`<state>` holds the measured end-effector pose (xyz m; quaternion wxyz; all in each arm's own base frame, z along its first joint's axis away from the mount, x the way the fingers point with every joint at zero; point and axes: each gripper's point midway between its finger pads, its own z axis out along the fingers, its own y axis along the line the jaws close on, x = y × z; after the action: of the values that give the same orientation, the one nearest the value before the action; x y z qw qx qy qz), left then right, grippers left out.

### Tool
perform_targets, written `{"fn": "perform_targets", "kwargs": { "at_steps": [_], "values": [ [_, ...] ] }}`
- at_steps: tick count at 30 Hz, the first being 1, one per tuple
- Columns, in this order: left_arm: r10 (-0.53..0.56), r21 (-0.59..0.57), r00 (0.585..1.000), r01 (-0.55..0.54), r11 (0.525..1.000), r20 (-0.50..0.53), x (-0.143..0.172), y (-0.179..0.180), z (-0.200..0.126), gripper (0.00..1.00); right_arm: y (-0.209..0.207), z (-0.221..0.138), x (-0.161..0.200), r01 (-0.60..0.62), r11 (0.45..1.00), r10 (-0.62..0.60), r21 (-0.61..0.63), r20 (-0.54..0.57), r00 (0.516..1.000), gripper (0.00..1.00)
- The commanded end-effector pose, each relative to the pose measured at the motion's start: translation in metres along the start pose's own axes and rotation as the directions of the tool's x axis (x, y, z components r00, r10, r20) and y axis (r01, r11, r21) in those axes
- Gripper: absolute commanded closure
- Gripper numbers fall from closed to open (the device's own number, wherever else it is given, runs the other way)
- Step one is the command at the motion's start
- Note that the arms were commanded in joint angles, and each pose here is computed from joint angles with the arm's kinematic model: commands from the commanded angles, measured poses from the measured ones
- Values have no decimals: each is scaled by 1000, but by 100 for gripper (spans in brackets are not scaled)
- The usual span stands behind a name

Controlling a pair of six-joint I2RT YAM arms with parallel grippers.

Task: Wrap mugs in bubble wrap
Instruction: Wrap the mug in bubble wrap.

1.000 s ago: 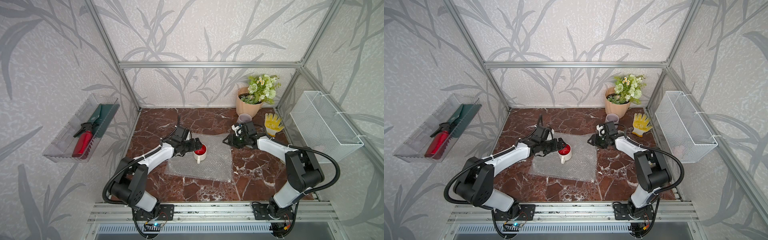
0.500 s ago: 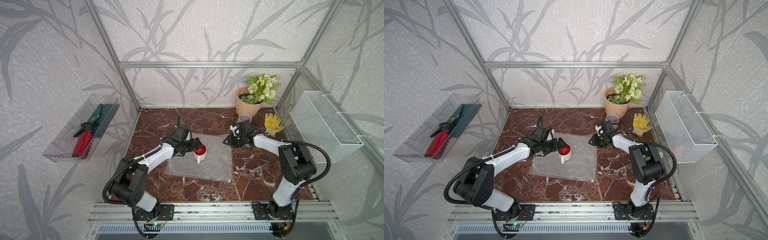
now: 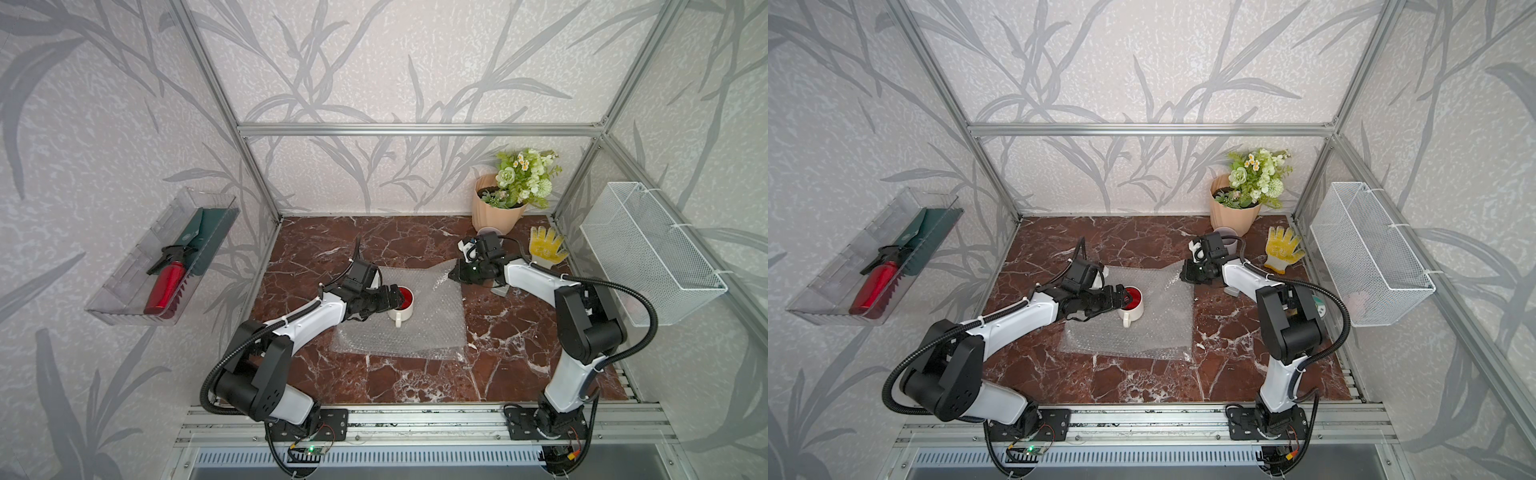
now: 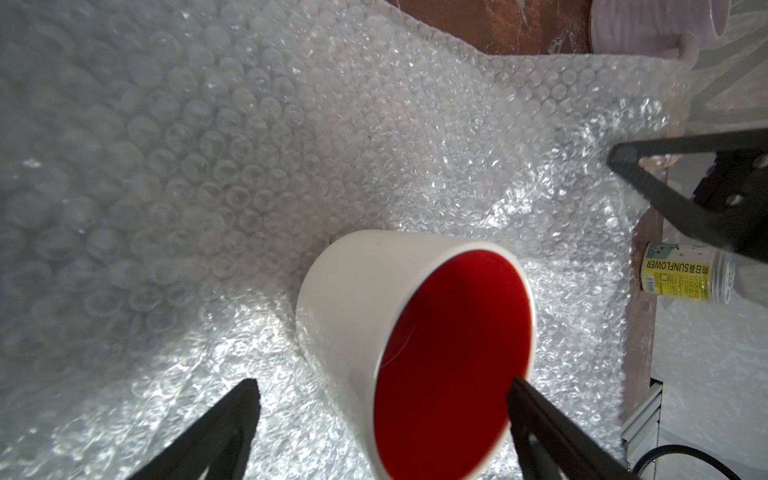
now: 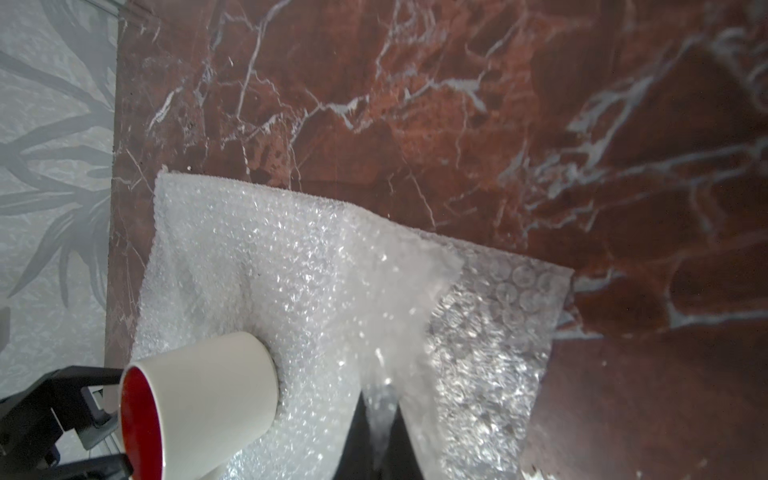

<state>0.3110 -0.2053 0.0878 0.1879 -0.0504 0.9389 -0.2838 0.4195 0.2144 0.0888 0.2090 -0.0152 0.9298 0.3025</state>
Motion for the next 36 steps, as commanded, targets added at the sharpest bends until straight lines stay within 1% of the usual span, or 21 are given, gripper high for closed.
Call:
{"fn": "perform_targets", "kwargs": {
  "at_steps": [1, 6, 10, 16, 22, 30, 36],
  "values": [
    [1, 53, 1000, -2, 999, 7, 1, -12, -3, 6, -1, 10, -8, 45, 999, -45, 15, -23, 999, 100],
    [-6, 51, 1000, 5, 999, 23, -3, -14, -4, 6, 7, 11, -23, 76, 997, -76, 6, -22, 997, 100],
    [-11, 14, 999, 11, 1000, 42, -5, -9, -8, 10, 26, 0, -20, 111, 993, -112, -34, -11, 994, 100],
    [-17, -2, 999, 17, 1000, 37, -4, -5, -7, 18, 71, -20, 4, 195, 969, -199, -154, -10, 980, 100],
    [-21, 4, 999, 21, 1000, 49, -7, -7, -8, 20, 109, -34, 29, 232, 935, -250, -269, -33, 968, 99],
    [-39, -15, 996, 40, 999, 85, -11, -5, -16, 22, 147, -33, 65, 301, 894, -349, -333, -96, 932, 98],
    [-49, -68, 982, 62, 996, 180, -17, 6, -37, 26, 156, -20, 92, 313, 878, -386, -363, -148, 910, 98]
  ]
}}
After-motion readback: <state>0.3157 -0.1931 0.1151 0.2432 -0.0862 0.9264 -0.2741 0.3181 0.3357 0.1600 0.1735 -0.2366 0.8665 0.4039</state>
